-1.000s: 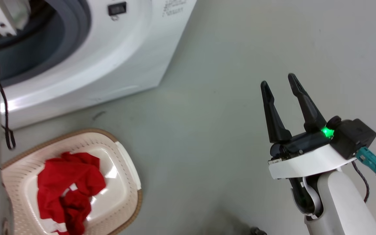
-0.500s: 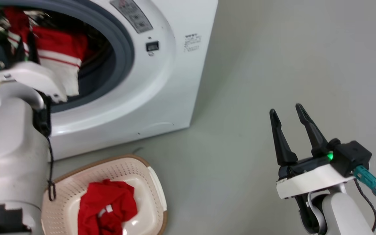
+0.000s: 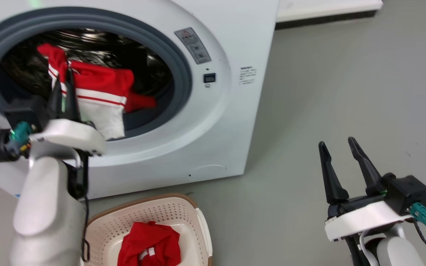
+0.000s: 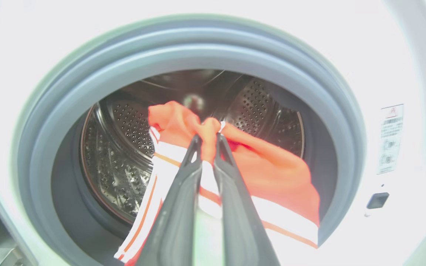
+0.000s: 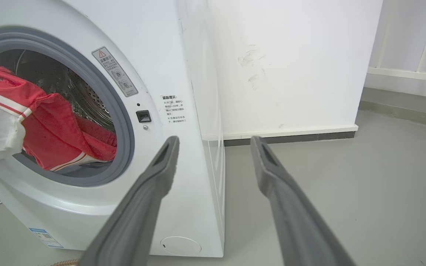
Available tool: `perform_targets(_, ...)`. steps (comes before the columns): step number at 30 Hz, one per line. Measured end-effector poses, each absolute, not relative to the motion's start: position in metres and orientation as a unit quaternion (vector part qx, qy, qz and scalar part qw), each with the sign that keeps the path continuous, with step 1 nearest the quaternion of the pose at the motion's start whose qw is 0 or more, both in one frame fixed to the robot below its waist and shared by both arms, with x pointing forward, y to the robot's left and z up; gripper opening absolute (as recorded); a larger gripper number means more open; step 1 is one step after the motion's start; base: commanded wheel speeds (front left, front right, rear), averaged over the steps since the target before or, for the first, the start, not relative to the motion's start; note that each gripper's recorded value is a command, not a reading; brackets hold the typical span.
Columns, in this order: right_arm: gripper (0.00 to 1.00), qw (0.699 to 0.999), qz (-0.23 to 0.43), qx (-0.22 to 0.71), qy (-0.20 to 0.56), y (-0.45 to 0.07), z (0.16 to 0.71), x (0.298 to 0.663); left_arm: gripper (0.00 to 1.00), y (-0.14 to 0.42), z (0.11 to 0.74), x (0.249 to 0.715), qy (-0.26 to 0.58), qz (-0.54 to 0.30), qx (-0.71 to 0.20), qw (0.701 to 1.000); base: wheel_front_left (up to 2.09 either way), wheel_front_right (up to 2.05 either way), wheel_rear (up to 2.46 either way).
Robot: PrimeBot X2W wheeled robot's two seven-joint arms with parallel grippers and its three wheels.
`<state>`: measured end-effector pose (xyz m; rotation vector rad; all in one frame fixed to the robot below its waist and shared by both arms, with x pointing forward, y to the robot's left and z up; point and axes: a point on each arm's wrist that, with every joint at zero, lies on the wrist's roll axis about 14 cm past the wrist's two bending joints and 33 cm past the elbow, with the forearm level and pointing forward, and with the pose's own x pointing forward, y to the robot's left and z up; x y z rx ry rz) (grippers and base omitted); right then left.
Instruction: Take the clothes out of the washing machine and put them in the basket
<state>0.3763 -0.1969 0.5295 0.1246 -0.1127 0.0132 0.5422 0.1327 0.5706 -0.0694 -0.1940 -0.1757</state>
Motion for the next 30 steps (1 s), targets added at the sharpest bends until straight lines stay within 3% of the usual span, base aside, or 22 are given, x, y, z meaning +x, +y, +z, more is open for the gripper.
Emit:
perform_targets(11, 1.0, 0.996, 0.023, 0.059, -0.067, -0.187, 0.544, 0.365, 0.0, 0.13, 0.64, 0.461, -0.209, -0.096, -0.043, 0.972, 0.0, 0.0, 0.0)
perform_targets(18, 1.0, 0.995, 0.028, 0.055, -0.073, -0.184, 0.551, 0.363, 0.0, 0.128, 0.653, 0.42, -0.219, -0.094, -0.04, 0.97, 0.0, 0.0, 0.0)
perform_targets(23, 1.0, 0.996, 0.031, 0.051, -0.066, -0.181, 0.547, 0.364, 0.0, 0.124, 0.621, 0.396, -0.163, -0.089, -0.069, 0.98, 0.0, 0.0, 0.0)
perform_targets(30, 1.0, 0.997, 0.043, 0.049, -0.051, -0.174, 0.54, 0.373, 0.0, 0.122, 0.521, 0.374, 0.002, -0.072, -0.113, 0.991, 0.0, 0.0, 0.0)
